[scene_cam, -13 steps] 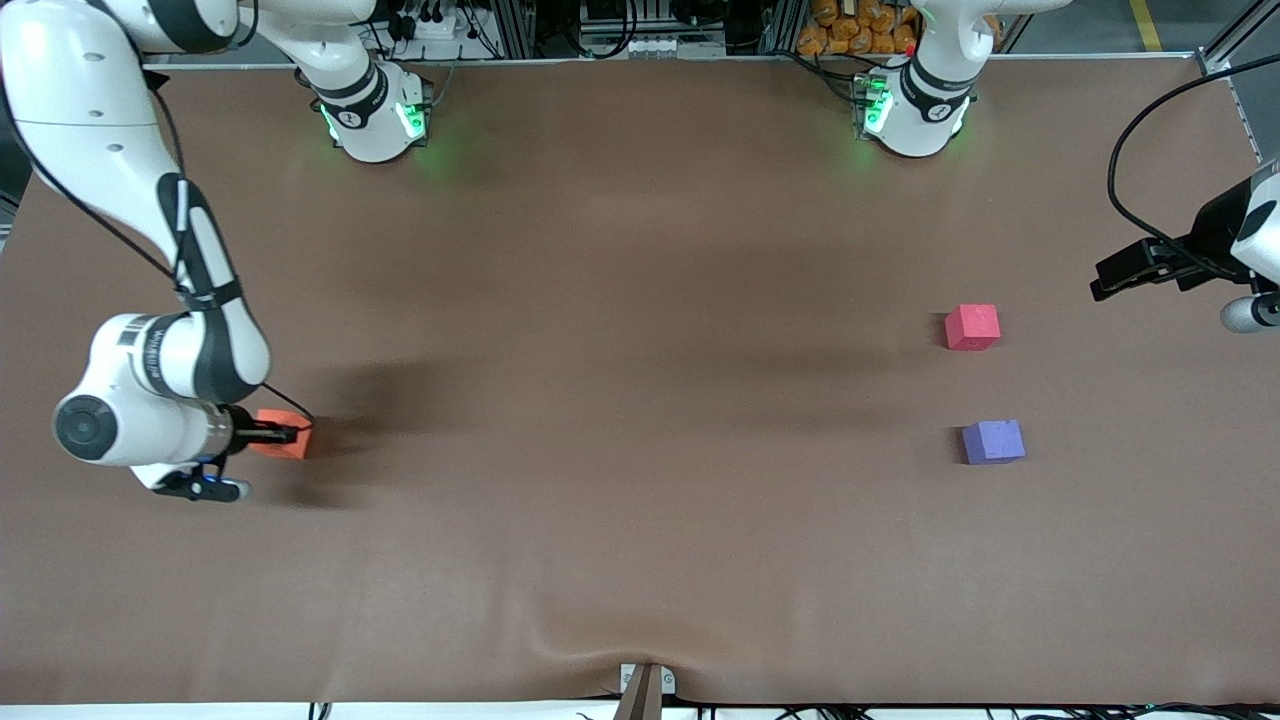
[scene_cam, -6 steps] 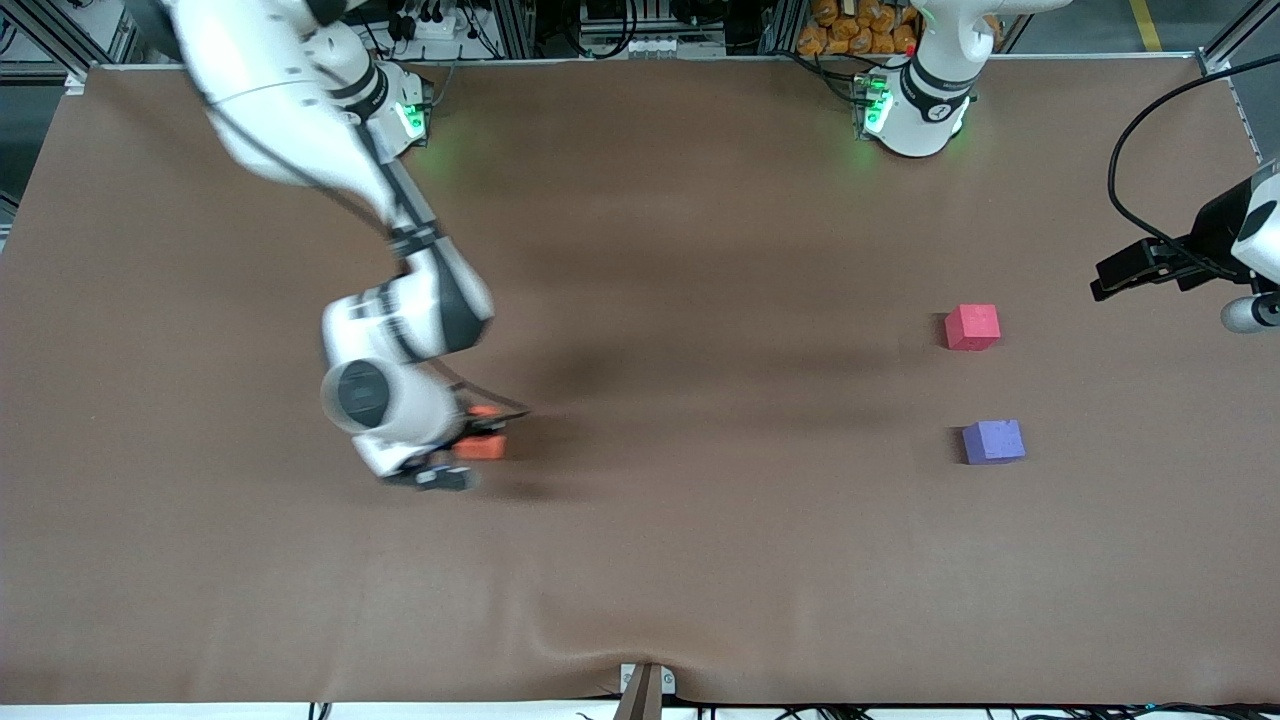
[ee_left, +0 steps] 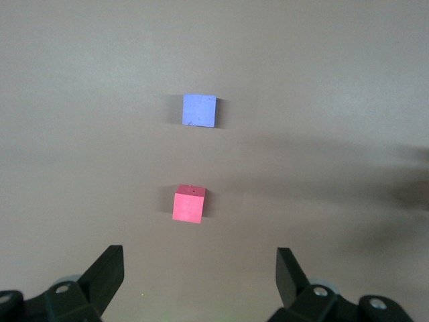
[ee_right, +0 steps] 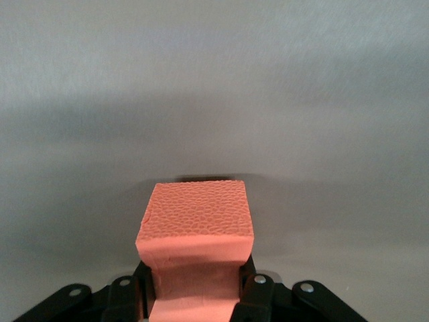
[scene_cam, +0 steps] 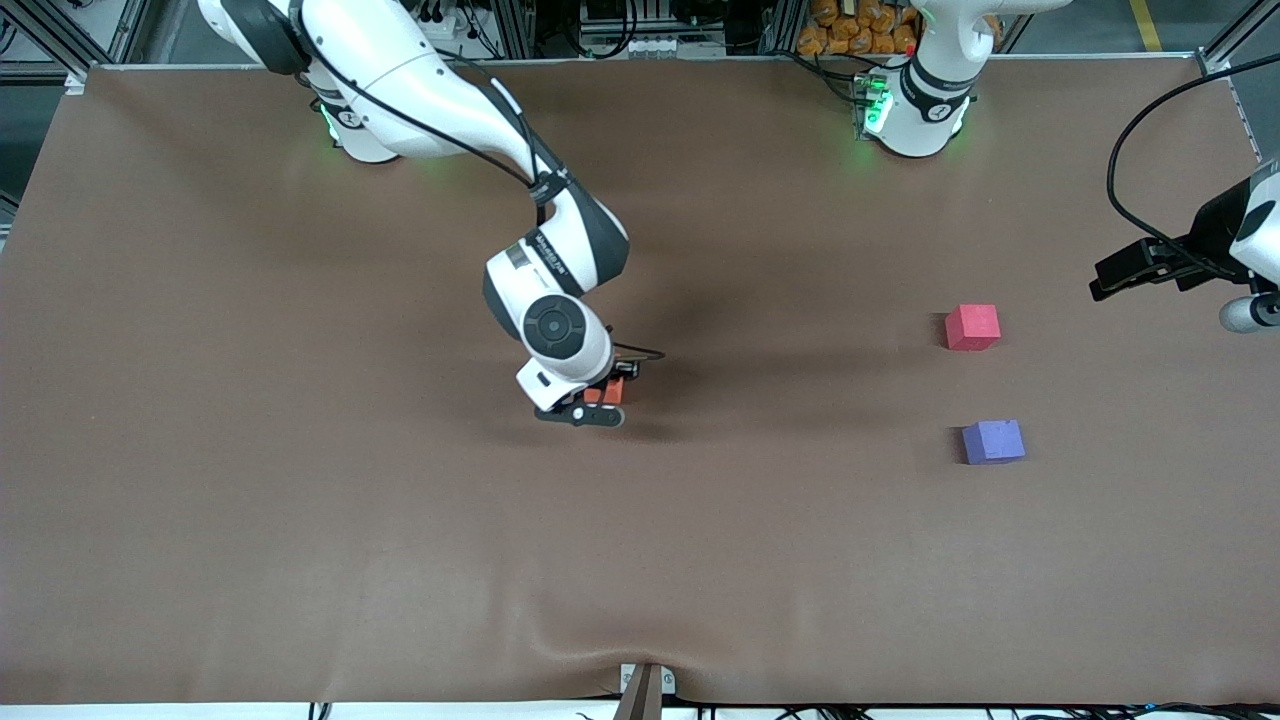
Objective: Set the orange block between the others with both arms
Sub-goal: 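Carry the orange cube to the table middle and lower it, then open the right gripper and withdraw while the left gripper reaches inward, then move the left gripper over the orange cube while the right gripper retracts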
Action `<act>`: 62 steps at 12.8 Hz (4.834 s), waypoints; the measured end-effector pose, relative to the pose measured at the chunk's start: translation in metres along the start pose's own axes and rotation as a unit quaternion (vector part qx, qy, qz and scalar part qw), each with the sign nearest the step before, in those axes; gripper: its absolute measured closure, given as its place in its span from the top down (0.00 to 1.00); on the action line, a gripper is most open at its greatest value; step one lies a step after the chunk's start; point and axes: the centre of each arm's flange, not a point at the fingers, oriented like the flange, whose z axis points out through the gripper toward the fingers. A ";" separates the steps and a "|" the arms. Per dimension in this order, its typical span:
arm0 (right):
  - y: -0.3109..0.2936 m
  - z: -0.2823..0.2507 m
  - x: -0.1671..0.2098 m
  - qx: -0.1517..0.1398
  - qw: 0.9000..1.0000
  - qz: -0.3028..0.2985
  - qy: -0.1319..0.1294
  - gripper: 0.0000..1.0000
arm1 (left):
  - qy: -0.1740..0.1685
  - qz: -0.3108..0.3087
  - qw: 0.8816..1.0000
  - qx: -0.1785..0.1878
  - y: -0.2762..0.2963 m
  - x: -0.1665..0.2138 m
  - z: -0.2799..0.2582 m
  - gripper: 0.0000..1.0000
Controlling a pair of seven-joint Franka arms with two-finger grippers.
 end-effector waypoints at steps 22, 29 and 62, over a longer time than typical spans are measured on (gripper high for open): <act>0.416 -0.150 0.181 -0.028 0.979 -0.190 -0.076 1.00 | -0.017 0.034 0.999 0.003 0.039 0.002 0.019 1.00; 0.451 -0.160 0.188 -0.023 0.978 -0.201 -0.049 1.00 | -0.044 0.047 0.998 0.019 0.177 -0.007 0.077 1.00; 0.462 -0.424 -0.044 -0.009 0.992 -0.129 -0.011 1.00 | 0.061 -0.016 0.994 -0.090 0.530 -0.115 0.335 1.00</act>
